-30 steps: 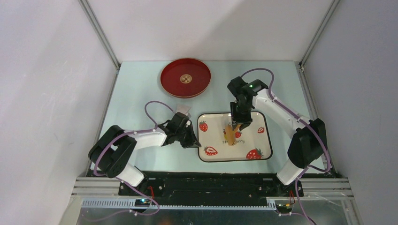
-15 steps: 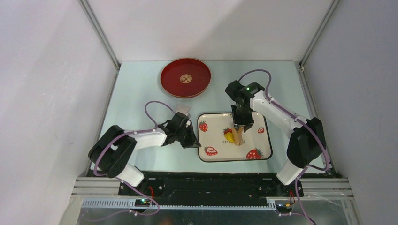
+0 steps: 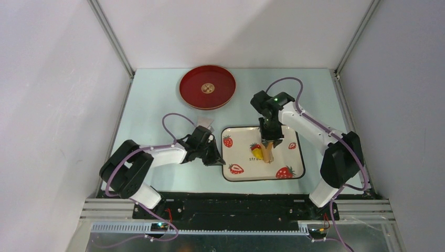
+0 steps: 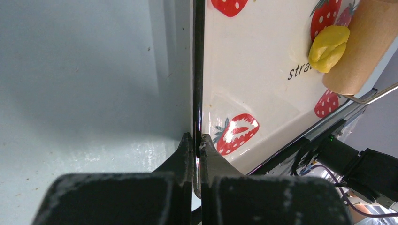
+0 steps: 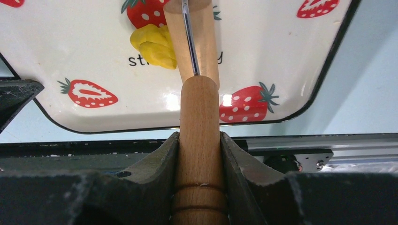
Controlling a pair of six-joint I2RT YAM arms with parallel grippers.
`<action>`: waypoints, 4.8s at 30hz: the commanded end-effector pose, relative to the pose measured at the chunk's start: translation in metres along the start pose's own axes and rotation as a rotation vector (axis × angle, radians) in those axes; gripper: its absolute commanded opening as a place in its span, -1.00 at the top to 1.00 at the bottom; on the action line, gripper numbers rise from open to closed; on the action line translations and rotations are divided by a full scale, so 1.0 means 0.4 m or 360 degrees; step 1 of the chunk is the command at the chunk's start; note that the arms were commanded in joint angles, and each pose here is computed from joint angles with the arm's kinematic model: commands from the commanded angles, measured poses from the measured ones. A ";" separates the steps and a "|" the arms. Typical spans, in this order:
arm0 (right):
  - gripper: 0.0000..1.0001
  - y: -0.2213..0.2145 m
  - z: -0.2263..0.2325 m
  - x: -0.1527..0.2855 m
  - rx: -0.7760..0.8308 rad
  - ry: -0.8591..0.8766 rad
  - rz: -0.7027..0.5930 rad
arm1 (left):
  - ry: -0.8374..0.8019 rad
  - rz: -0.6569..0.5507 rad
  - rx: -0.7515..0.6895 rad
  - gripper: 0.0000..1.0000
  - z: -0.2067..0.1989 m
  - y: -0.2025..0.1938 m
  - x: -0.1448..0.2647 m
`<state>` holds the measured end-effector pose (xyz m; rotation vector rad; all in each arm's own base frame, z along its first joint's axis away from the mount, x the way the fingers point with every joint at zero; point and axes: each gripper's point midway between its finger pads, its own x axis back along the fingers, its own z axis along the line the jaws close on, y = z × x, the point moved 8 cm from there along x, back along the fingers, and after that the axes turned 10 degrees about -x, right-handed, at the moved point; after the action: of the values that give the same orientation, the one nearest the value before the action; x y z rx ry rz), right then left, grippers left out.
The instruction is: Roll out the dumpling wrappers from the dough
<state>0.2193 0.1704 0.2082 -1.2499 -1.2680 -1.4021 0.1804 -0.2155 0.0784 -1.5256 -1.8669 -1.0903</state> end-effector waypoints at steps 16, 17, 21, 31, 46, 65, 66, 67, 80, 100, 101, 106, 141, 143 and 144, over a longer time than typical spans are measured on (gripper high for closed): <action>1.00 0.028 0.051 0.137 0.0016 0.0153 -0.0178 | 0.0172 0.0103 0.0015 1.00 0.051 -0.045 -0.022; 1.00 0.028 0.056 0.132 0.0016 0.0166 -0.0174 | 0.0174 0.0105 0.0015 1.00 0.052 -0.046 -0.022; 1.00 0.017 0.067 0.107 0.0026 0.0187 -0.0122 | 0.0173 0.0105 0.0016 1.00 0.052 -0.046 -0.022; 1.00 0.001 0.069 0.034 0.0039 0.0139 -0.0055 | 0.0173 0.0103 0.0016 1.00 0.051 -0.046 -0.022; 1.00 -0.023 0.099 0.001 0.0062 0.0236 0.0001 | 0.0175 0.0105 0.0019 1.00 0.052 -0.046 -0.023; 1.00 -0.059 0.157 -0.030 0.0119 0.0305 0.0118 | 0.0171 0.0108 0.0018 1.00 0.051 -0.046 -0.023; 1.00 -0.059 0.160 -0.037 0.0123 0.0297 0.0130 | 0.0174 0.0110 0.0019 1.00 0.052 -0.046 -0.023; 1.00 -0.062 0.162 -0.041 0.0128 0.0295 0.0141 | 0.0172 0.0110 0.0019 1.00 0.052 -0.046 -0.024; 1.00 -0.102 0.165 -0.130 0.0179 0.0098 0.0201 | 0.0172 0.0109 0.0017 1.00 0.052 -0.046 -0.023; 1.00 -0.049 0.082 -0.112 0.0021 0.0049 0.0015 | 0.0171 0.0113 0.0019 1.00 0.052 -0.046 -0.024; 1.00 -0.037 0.070 -0.105 -0.0014 0.0060 0.0005 | 0.0172 0.0112 0.0020 1.00 0.053 -0.046 -0.024; 1.00 0.000 0.018 -0.010 -0.0132 0.0324 -0.0062 | 0.0171 0.0112 0.0019 1.00 0.052 -0.046 -0.024; 1.00 -0.002 0.057 0.076 -0.0004 0.0277 -0.0131 | 0.0170 0.0113 0.0019 1.00 0.052 -0.046 -0.024; 1.00 -0.002 0.054 0.074 -0.0006 0.0267 -0.0135 | 0.0170 0.0111 0.0020 1.00 0.052 -0.045 -0.024; 1.00 -0.004 0.052 0.072 -0.0006 0.0260 -0.0131 | 0.0169 0.0113 0.0018 1.00 0.051 -0.046 -0.024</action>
<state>0.2145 0.1936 0.2246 -1.0886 -1.1784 -1.4913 0.1813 -0.2185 0.0773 -1.5473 -1.8761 -1.0802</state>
